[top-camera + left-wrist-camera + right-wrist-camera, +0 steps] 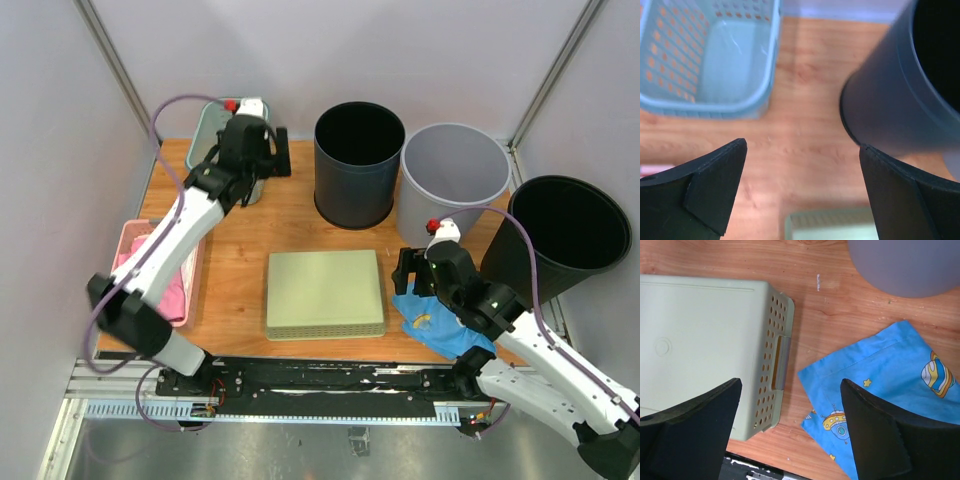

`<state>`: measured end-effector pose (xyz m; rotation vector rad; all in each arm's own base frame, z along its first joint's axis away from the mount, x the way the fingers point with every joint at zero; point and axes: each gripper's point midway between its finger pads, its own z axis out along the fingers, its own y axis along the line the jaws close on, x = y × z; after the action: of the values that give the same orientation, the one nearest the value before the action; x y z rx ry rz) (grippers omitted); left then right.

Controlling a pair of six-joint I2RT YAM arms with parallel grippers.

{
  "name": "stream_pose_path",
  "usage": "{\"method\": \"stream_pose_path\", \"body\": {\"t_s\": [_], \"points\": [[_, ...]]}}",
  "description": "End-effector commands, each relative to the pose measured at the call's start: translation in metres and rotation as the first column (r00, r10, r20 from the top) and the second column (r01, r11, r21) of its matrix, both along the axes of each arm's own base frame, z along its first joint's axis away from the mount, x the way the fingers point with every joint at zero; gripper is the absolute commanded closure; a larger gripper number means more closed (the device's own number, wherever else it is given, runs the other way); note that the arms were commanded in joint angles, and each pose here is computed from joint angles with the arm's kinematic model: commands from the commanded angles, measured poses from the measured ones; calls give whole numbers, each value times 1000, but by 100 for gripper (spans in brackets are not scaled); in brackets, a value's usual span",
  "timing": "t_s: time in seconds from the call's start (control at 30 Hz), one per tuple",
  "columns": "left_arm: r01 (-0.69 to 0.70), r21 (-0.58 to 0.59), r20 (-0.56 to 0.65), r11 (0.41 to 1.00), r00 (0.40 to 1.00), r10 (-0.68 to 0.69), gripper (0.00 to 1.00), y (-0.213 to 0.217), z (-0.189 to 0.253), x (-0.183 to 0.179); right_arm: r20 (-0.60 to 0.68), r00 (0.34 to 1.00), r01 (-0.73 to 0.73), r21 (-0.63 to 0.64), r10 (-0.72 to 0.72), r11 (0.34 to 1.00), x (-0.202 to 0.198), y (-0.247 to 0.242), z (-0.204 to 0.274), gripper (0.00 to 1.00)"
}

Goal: Turn the large container upside down

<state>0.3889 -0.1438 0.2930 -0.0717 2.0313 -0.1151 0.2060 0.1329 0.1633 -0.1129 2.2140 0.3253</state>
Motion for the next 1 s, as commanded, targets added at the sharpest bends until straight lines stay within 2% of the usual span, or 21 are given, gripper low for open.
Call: {"method": "stream_pose_path", "body": {"t_s": [0.0, 0.13, 0.23, 0.43, 0.53, 0.63, 0.73, 0.8, 0.97], "points": [[-78, 206, -32, 975, 996, 87, 1, 23, -2, 66, 42, 998, 35, 24, -36, 999, 11, 5, 14, 18], [-69, 269, -48, 961, 995, 85, 1, 17, -22, 117, 12, 1000, 14, 43, -14, 999, 6, 10, 10, 19], [-50, 271, -102, 961, 992, 81, 3, 23, -47, 146, -1, 1000, 22, 44, -22, 999, 3, 7, 8, 20], [-8, 222, -192, 975, 980, 52, 17, 33, -97, 169, 11, 999, 50, 19, -51, 999, 4, -1, 11, 20], [15, 189, -235, 982, 972, 30, 36, 33, -117, 171, 25, 998, 57, -2, -57, 998, 9, -2, 16, 20], [31, 169, -244, 985, 970, 11, 65, 29, -120, 171, 30, 998, 60, -21, -59, 998, 14, -1, 20, 20], [63, 119, -215, 991, 976, -36, 90, 19, -100, 168, 24, 998, 57, -33, -57, 998, 18, 3, 21, 21], [106, 56, -190, 993, 977, -94, 99, 8, -80, 162, 13, 999, 52, -38, -51, 998, 20, 6, 19, 21], [226, -134, -125, 965, 962, -243, 100, -19, -28, 135, -5, 999, 46, -33, -46, 998, 23, 12, 15, 22]]}}
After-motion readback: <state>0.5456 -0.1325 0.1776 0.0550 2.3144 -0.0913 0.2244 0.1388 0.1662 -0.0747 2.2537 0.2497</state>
